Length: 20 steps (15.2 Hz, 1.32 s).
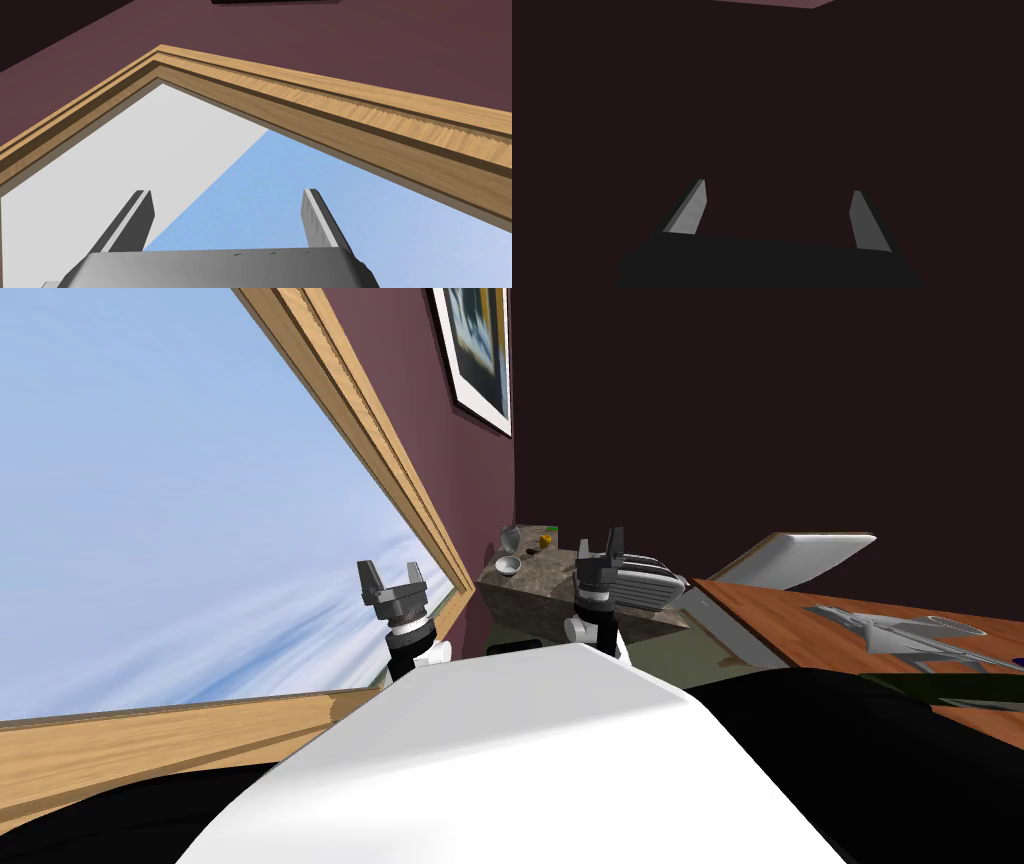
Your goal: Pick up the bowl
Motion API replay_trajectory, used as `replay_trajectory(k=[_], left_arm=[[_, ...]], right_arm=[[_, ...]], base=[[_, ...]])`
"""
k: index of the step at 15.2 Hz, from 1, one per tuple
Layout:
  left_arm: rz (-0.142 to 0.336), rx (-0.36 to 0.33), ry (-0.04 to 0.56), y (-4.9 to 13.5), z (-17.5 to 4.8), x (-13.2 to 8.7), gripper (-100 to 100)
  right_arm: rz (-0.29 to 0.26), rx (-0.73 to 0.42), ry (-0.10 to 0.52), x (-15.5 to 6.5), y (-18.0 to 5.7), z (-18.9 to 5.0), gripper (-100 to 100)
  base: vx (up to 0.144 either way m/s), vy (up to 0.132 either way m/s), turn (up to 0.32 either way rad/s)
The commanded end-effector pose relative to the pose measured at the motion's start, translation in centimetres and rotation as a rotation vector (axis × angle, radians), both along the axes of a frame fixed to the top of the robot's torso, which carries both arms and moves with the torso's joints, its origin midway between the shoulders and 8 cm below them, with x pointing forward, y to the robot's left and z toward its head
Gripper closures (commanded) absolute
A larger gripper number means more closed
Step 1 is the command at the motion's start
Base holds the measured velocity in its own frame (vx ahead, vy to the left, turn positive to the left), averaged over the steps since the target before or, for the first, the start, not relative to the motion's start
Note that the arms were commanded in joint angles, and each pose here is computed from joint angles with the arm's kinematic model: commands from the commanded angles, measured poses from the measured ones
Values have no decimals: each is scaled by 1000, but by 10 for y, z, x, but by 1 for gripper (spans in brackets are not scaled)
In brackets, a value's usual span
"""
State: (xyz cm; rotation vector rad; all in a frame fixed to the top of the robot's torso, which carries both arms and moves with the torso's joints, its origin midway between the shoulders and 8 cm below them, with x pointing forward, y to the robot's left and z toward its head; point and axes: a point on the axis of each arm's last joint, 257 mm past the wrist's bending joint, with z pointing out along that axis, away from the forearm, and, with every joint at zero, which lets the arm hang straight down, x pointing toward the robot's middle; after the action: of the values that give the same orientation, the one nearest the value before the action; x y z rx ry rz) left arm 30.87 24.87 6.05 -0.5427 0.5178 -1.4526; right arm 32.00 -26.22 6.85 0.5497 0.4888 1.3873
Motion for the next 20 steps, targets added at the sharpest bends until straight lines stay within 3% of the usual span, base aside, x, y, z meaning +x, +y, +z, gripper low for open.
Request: replay_trajectory(k=[1, 10, 12, 20], left_arm=[[0, 0, 0, 0, 0, 0, 0], [0, 0, 0, 0, 0, 0, 0], [0, 0, 0, 0, 0, 0, 0], [0, 0, 0, 0, 0, 0, 0]], right_arm=[[31, -4, -14, 0, 1, 2, -100], [182, 73, -128, 1, -15, 17, -100], [190, 101, -131, 1, -20, 17, -100], [291, 234, -243, 5, -53, 29, -100]], base=[[0, -8, 10], [-1, -37, 30], [0, -42, 28], [-3, -31, 41]])
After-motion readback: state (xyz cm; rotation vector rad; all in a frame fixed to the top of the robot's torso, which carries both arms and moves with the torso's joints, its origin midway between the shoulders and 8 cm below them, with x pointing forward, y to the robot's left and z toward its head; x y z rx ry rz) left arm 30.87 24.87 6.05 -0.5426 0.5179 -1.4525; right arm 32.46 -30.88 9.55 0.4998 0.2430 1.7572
